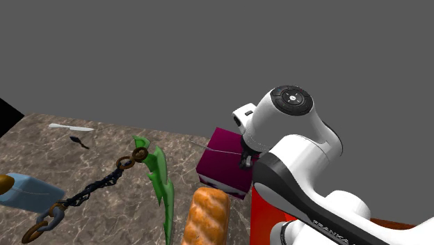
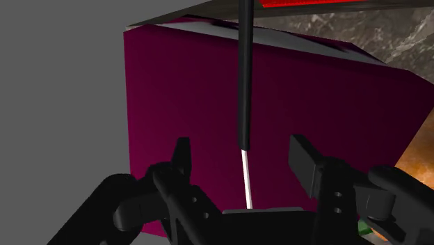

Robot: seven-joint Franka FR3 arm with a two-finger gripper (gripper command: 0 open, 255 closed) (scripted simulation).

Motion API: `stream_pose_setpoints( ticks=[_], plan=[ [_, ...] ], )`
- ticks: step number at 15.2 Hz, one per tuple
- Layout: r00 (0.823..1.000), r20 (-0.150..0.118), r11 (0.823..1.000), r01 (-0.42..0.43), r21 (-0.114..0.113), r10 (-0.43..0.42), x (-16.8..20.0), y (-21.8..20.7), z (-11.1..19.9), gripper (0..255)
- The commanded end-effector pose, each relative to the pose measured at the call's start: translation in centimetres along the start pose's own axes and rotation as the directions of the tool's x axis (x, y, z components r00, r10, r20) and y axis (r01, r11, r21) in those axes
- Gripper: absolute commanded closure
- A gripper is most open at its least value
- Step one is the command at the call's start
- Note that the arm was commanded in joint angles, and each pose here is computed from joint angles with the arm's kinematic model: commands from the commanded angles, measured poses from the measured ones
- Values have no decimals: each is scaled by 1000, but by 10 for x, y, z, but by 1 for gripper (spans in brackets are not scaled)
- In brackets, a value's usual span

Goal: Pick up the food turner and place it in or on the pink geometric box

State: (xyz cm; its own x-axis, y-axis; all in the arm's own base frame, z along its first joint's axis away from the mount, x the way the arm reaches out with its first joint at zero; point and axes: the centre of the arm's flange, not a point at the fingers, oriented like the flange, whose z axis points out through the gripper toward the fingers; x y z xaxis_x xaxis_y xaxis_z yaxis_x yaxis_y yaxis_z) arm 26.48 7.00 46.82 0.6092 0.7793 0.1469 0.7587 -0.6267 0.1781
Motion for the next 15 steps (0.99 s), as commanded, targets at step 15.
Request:
stream_pose_setpoints(
  ticks=[15],
  plan=[
    [1000,0,1000,0,0,0,0,0,-50,0]
  ],
)
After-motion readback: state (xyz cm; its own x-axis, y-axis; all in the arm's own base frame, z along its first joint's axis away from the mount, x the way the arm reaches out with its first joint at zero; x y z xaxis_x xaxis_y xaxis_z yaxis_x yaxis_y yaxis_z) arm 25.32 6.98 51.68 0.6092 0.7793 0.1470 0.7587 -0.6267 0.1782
